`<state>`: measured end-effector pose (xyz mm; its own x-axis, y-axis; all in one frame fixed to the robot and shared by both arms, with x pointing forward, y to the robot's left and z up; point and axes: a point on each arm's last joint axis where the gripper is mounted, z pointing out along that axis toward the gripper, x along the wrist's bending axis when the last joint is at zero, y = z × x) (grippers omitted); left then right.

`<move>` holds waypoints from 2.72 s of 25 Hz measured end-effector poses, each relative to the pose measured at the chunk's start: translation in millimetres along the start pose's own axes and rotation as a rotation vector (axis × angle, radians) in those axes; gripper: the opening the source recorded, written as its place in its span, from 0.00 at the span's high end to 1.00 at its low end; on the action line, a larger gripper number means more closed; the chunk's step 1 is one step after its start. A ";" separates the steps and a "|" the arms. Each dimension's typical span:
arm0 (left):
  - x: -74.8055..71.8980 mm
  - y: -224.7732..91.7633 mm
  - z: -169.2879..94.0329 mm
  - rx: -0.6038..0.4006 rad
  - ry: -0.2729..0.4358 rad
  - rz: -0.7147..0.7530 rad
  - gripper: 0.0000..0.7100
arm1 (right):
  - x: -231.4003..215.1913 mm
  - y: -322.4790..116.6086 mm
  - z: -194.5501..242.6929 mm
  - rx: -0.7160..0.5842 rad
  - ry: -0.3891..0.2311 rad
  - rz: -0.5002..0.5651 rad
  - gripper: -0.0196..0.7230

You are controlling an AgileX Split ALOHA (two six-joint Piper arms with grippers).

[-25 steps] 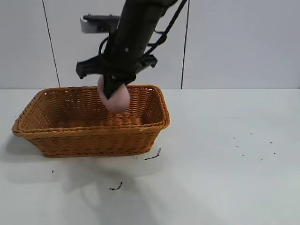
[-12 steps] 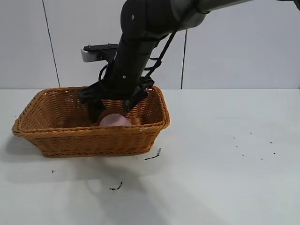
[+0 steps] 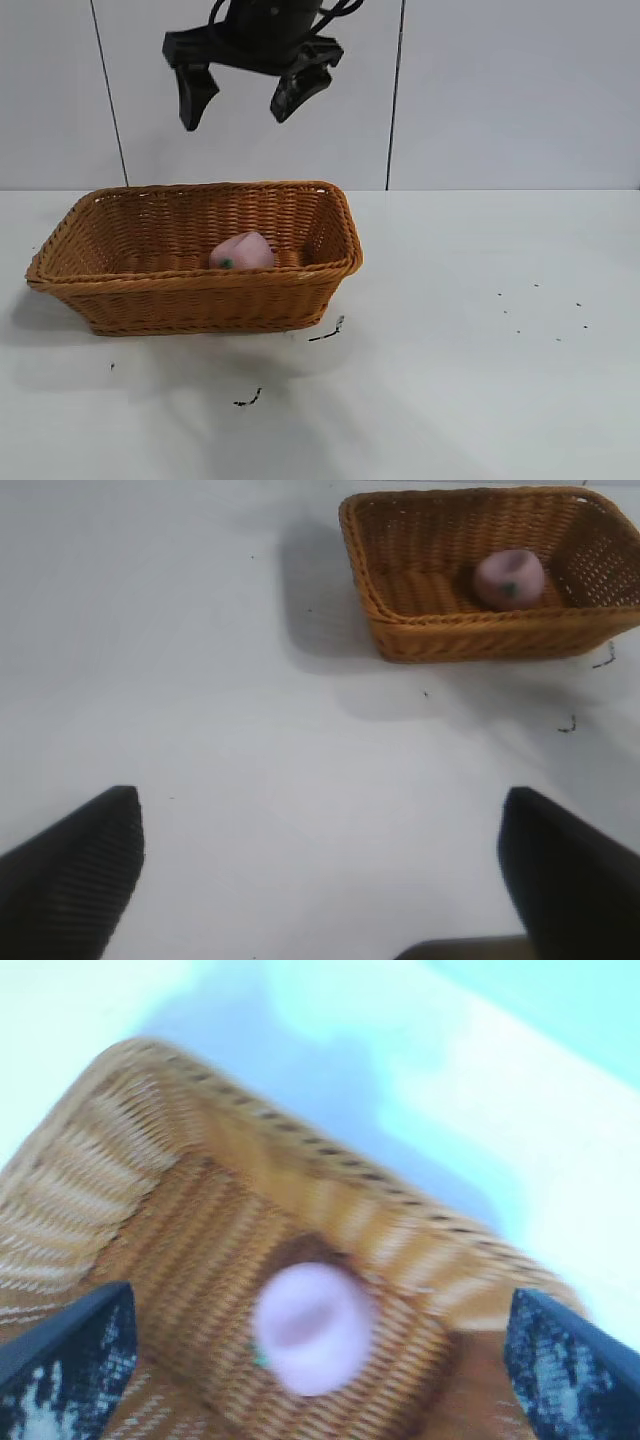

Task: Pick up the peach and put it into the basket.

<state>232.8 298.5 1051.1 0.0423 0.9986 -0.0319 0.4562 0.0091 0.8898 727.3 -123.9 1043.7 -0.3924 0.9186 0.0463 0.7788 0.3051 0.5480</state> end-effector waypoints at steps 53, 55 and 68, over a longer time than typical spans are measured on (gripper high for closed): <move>0.0 0.0 0.0 0.000 0.000 0.000 0.02 | 11.6 -368.6 -272.6 -0.188 -0.243 0.240 0.04; 0.0 0.0 0.0 0.000 0.000 0.000 0.02 | 17.1 -385.4 -271.3 -0.259 -0.247 0.233 0.04; 0.0 0.0 0.0 0.000 0.000 0.000 0.02 | 35.6 -426.1 -289.8 -0.521 -0.277 0.192 0.04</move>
<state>232.8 298.5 1051.1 0.0423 0.9986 -0.0319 0.4562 0.0091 0.8898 239.6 -294.0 1053.8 -0.0731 0.9973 0.0046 0.4539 0.0291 0.8906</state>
